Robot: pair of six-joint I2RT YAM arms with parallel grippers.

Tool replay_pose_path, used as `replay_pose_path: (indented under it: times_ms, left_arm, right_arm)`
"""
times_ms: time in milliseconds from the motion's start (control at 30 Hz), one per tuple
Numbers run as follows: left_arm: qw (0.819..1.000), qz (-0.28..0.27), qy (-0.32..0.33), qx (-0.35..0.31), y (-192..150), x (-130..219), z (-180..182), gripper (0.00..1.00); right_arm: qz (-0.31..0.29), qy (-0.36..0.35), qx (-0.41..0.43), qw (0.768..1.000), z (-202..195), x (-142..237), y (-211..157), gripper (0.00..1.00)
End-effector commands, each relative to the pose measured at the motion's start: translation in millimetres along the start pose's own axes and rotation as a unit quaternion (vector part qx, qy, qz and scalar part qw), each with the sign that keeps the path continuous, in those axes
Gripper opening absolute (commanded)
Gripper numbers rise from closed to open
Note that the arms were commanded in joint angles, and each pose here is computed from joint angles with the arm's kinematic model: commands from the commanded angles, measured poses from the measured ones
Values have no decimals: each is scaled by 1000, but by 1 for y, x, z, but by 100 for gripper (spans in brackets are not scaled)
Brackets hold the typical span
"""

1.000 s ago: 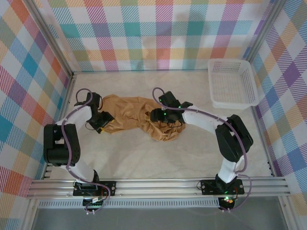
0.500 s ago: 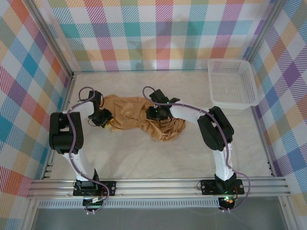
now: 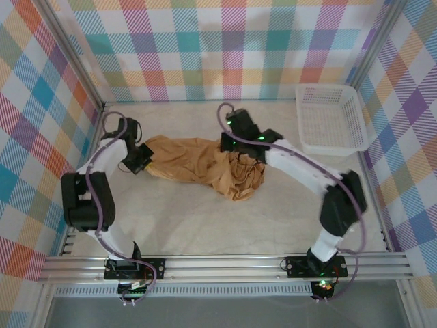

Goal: Fold the inside-out t-shirt

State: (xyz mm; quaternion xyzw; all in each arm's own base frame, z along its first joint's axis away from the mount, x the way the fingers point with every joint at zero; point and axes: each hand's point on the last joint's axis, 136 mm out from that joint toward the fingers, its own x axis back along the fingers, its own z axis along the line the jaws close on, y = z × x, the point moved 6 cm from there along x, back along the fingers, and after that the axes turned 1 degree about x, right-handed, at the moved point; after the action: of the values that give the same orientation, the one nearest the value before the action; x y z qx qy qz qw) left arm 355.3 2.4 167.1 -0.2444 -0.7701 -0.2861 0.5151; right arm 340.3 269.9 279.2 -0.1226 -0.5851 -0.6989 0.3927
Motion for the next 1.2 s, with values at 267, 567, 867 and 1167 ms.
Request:
replay_pose_path:
  times_ms: [267, 567, 867, 1167]
  left_arm:
    - [945, -264, -188, -49, 5, 265, -21, 0]
    - [868, -389, -298, -79, -26, 392, -13, 0]
    - [919, -292, -249, -88, 30, 294, -60, 0]
    - [983, -122, -114, -73, 113, 78, -106, 15]
  right_arm:
    - [-274, 59, 62, 958, 8, 226, 100, 0]
    - [-367, 84, 68, 924, 6, 333, 124, 0]
    - [-307, -6, 32, 951, -38, 237, 175, 0]
    - [-109, -30, -29, 993, -92, 18, 176, 7]
